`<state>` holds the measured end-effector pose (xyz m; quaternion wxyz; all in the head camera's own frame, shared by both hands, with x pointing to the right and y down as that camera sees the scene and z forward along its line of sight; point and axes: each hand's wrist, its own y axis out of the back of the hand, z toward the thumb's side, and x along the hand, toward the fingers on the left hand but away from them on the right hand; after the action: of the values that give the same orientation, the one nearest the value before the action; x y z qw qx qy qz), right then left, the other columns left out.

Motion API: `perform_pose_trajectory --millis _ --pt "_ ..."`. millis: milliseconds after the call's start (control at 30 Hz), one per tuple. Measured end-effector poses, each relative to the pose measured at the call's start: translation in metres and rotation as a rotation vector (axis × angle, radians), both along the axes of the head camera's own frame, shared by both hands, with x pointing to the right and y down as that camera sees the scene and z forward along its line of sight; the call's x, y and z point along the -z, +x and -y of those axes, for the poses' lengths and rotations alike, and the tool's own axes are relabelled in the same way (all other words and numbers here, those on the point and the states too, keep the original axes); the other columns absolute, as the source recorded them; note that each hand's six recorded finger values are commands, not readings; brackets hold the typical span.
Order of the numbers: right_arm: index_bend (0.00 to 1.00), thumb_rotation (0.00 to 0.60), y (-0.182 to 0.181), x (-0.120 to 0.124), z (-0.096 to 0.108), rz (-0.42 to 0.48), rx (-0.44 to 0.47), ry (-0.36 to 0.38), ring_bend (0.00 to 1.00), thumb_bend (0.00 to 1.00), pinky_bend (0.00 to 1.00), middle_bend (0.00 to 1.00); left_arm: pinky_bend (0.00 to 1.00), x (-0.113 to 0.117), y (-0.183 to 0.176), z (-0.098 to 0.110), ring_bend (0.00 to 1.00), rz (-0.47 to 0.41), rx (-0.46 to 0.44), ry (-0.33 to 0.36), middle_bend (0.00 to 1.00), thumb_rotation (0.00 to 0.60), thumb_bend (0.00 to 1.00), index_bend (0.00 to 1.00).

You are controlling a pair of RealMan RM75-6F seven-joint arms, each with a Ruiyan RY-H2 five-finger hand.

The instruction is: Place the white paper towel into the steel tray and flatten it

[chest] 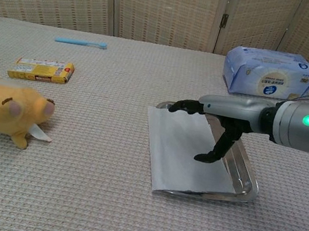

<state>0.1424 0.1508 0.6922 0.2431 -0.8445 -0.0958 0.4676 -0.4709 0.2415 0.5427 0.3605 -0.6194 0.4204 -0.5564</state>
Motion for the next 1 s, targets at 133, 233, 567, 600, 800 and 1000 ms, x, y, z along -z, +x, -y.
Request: perform_pose_trajectory --millis 133,233,567,600,800,1000 --pt "0.03 0.53 -0.001 0.005 0.005 -0.04 0.056 0.058 0.05 0.35 0.0 0.21 0.0 -0.001 0.0 0.0 0.0 0.0 -0.001 -0.003 0.02 0.6 0.34 0.02" --pt "0.06 0.506 -0.003 0.009 0.008 -0.078 0.112 0.11 0.28 0.35 0.12 0.49 0.0 -0.001 0.0 0.0 0.0 0.001 0.0 -0.002 0.02 0.6 0.34 0.02" --pt "0.06 0.505 -0.01 0.014 0.016 -0.224 0.186 0.149 0.66 0.35 0.53 0.81 0.08 0.0 0.001 0.0 0.0 -0.007 0.0 0.0 0.02 0.6 0.34 0.02" --pt "0.06 0.507 -0.011 0.014 0.017 -0.234 0.183 0.138 0.67 0.35 0.54 0.82 0.09 0.0 0.001 0.0 0.0 -0.007 0.001 0.0 0.02 0.6 0.34 0.02" --pt "0.06 0.506 -0.027 0.013 0.018 -0.278 0.165 0.018 0.73 0.35 0.61 0.87 0.09 0.001 0.0 0.001 0.0 -0.015 0.001 0.004 0.02 0.6 0.34 0.02" --pt "0.06 0.508 -0.056 0.016 0.017 -0.301 0.192 -0.08 0.75 0.35 0.62 0.88 0.09 0.003 -0.001 0.001 0.0 -0.022 0.004 0.009 0.02 0.6 0.34 0.02"
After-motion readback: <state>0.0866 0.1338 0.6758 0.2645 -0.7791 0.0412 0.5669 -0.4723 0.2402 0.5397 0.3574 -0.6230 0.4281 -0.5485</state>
